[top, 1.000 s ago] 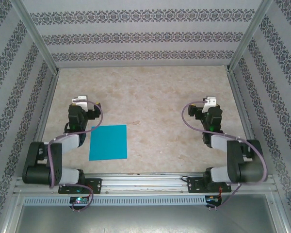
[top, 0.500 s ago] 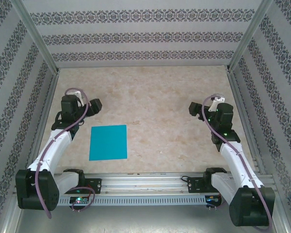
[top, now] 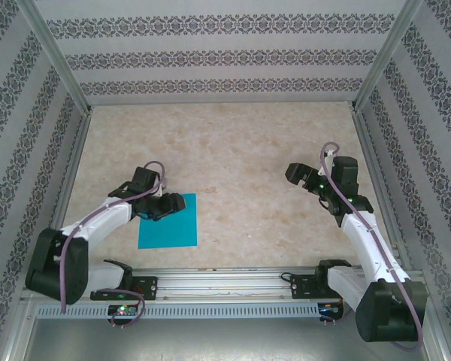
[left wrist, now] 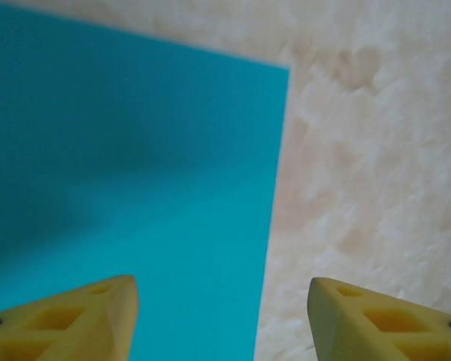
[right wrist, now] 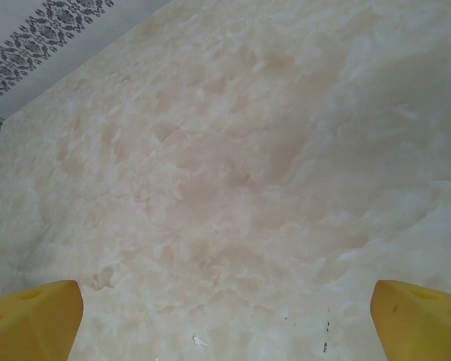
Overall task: Fold a paper plane with a square sheet of paper (fold left side to right side)
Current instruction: Move the square sheet of paper to the center of the table.
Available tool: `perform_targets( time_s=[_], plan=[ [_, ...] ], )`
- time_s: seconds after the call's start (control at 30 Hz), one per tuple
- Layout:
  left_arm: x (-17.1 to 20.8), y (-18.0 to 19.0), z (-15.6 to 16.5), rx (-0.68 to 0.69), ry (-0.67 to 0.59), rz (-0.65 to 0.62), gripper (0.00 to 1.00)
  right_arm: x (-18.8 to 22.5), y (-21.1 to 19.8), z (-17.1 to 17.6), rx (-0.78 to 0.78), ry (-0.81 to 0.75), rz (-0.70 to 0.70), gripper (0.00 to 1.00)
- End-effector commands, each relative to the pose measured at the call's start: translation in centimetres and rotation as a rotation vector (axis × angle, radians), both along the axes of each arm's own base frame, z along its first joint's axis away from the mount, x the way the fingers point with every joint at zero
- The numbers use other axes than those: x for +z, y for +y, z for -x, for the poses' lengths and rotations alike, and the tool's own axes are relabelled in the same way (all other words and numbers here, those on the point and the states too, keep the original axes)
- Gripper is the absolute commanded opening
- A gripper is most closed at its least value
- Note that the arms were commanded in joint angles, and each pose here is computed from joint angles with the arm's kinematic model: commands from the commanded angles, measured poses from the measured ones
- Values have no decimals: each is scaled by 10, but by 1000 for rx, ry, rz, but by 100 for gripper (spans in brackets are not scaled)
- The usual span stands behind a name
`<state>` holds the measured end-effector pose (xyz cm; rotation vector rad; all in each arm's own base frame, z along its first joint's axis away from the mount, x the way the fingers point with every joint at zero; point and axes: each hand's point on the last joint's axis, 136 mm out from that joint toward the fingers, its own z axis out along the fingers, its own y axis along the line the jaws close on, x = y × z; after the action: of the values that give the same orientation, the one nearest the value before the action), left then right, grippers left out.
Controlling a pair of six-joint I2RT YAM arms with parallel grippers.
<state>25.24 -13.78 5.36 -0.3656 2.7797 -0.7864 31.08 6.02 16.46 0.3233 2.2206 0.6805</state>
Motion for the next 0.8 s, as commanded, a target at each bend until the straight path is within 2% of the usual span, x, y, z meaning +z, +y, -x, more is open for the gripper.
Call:
perform_targets(
  time_s=[0.0,0.37,0.77],
  plan=[
    [-16,-6,1,18,45,-12,60,13,2,0,5,-14,-7,98],
    [-47,-48,-18,0,90,13,57,15,-3,0,-14,-3,24,98],
    [-50,-135,-88,-19,35,57,54,6,-10,6,-40,47,64,98]
  ],
)
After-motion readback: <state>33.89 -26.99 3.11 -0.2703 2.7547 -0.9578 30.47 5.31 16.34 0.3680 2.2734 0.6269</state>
